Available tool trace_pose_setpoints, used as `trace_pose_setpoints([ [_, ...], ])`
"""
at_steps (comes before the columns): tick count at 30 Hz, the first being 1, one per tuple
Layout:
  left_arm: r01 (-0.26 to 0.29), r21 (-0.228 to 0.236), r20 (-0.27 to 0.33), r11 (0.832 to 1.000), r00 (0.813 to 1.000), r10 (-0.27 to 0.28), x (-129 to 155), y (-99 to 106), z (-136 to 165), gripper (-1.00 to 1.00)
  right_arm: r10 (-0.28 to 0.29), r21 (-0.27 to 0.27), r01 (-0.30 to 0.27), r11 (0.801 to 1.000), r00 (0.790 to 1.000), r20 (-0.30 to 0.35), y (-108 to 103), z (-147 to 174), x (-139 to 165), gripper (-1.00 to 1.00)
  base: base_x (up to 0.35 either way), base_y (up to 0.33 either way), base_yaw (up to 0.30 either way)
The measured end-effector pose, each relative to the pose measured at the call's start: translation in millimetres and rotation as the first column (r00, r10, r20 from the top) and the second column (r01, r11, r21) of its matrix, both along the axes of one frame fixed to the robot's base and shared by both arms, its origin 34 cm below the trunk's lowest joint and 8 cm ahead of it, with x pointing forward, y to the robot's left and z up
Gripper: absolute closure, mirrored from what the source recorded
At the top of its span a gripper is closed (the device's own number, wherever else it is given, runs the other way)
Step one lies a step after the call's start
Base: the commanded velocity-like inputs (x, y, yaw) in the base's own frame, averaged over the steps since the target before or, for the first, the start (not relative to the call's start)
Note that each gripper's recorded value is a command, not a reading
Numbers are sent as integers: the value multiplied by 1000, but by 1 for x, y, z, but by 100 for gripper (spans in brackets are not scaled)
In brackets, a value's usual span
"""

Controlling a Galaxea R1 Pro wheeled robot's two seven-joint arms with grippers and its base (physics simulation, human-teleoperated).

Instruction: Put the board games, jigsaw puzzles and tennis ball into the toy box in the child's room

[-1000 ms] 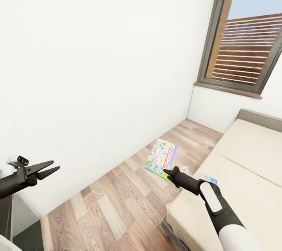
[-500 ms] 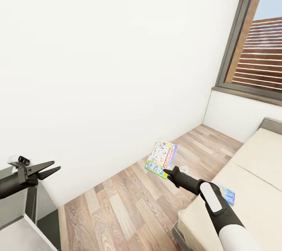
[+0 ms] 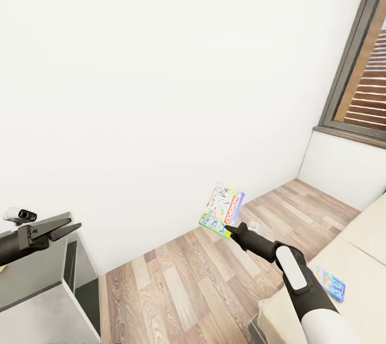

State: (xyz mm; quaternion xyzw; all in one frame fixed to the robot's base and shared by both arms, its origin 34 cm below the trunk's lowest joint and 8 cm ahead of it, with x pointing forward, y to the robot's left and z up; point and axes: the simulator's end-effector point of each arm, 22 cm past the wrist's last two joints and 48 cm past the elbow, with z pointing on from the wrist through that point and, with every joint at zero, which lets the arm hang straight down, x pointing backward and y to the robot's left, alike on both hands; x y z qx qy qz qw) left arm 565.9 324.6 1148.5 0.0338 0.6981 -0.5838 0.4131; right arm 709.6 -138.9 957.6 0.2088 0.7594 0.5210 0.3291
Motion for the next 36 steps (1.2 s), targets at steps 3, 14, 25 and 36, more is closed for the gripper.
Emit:
trace_pose_setpoints([
  [3, 0, 2, 3, 1000, 1000, 0, -1, 0, 5, -100, 0, 0, 0, 1000, 1000, 4, 0, 5, -1, 100, 0, 0, 228],
  [14, -1, 5, 14, 1000, 1000, 1, -7, 1, 21, -100, 0, -1, 0, 1000, 1000, 17, 0, 24, -4, 100, 0, 0, 228],
  [25, -4, 12, 18, 1000, 1000, 4, -11, 1, 32, -100, 0, -2, 0, 1000, 1000, 23, 0, 38, -8, 100, 0, 0, 266],
  [36, 25, 17, -1, 1000, 1000, -25, -17, -9, 35, -100, -28, -9, 28, 1000, 999, 44, -5, 50, -7, 100, 0, 0, 137],
])
